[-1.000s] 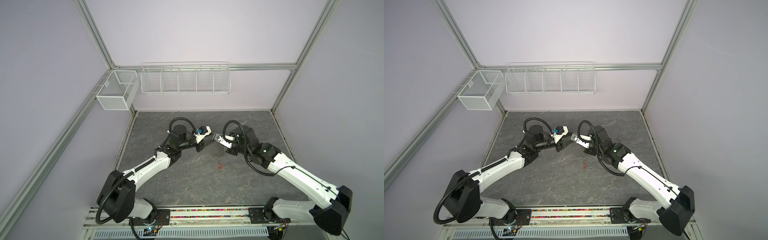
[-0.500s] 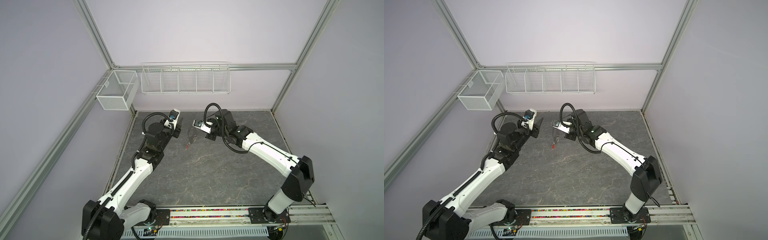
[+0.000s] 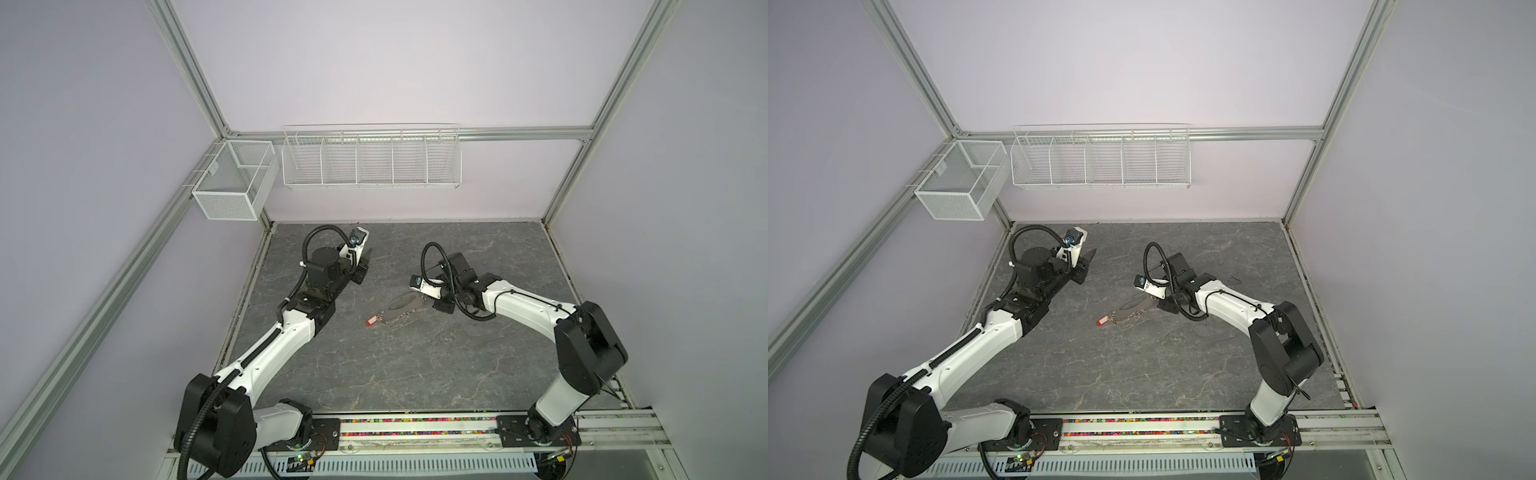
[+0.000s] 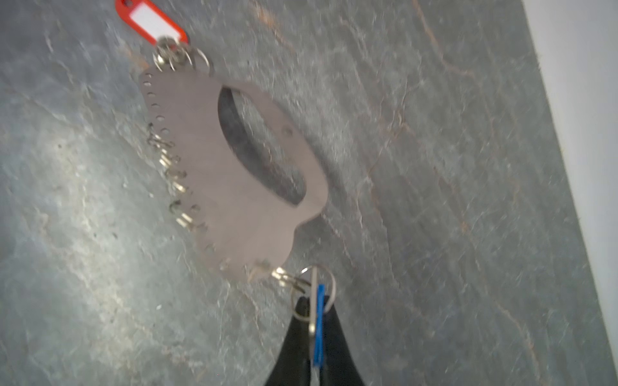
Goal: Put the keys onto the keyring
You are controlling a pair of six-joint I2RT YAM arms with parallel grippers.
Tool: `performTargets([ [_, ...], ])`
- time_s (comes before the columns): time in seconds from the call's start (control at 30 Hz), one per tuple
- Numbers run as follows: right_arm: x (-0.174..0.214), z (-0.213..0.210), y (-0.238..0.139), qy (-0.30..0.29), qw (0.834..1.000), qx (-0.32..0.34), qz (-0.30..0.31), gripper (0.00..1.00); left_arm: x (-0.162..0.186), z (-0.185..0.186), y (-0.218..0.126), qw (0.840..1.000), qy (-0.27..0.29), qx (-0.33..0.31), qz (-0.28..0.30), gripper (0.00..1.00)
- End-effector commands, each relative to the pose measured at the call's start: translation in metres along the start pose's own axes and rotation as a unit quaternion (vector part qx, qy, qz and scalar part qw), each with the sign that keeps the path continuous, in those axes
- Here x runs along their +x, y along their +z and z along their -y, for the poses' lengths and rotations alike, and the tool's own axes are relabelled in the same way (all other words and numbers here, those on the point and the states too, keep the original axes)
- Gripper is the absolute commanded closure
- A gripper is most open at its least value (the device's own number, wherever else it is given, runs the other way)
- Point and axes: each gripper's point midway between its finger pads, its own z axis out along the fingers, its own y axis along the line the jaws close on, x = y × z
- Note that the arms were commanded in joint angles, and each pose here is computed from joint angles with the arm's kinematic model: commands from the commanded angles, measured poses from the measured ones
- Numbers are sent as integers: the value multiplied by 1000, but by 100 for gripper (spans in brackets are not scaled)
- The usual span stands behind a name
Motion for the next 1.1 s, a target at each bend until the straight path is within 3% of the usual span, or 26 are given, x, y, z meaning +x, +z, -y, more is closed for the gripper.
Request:
performTargets([
  [0.0, 36, -4, -6, 4, 998, -13, -58, 93, -1, 4, 6, 1000, -12, 14, 6, 54],
  [0.1, 66, -12, 1, 0, 994, -14, -107, 93, 1, 8, 9, 1000, -15, 22, 12, 53],
  [0.47, 130, -14, 1, 19, 982, -13, -185, 89, 14, 16, 26, 999, -25, 38, 0, 53],
  [0.6, 140, -6, -13, 36, 981, 9, -192, 81, 17, 19, 25, 999, -30, 41, -8, 52],
  [0.63, 143, -5, -17, 38, 980, 15, -194, 77, 20, 18, 25, 999, -30, 40, -12, 52],
  [0.77, 154, 6, -35, 54, 976, 50, -204, 38, 26, 14, 20, 999, -25, 23, -19, 45],
  [0.8, 156, 11, -41, 63, 975, 62, -203, 33, 27, 13, 18, 999, -24, 19, -20, 44],
  [0.93, 155, 47, -73, 132, 967, 142, -167, 27, 35, -5, 11, 999, -20, -36, -30, 42],
  [1.0, 147, 66, -88, 188, 960, 172, -112, 8, 43, -20, 6, 996, -27, -81, -34, 40],
  [1.07, 138, 83, -101, 256, 946, 198, -29, 12, 54, -39, -3, 989, -39, -139, -43, 39],
])
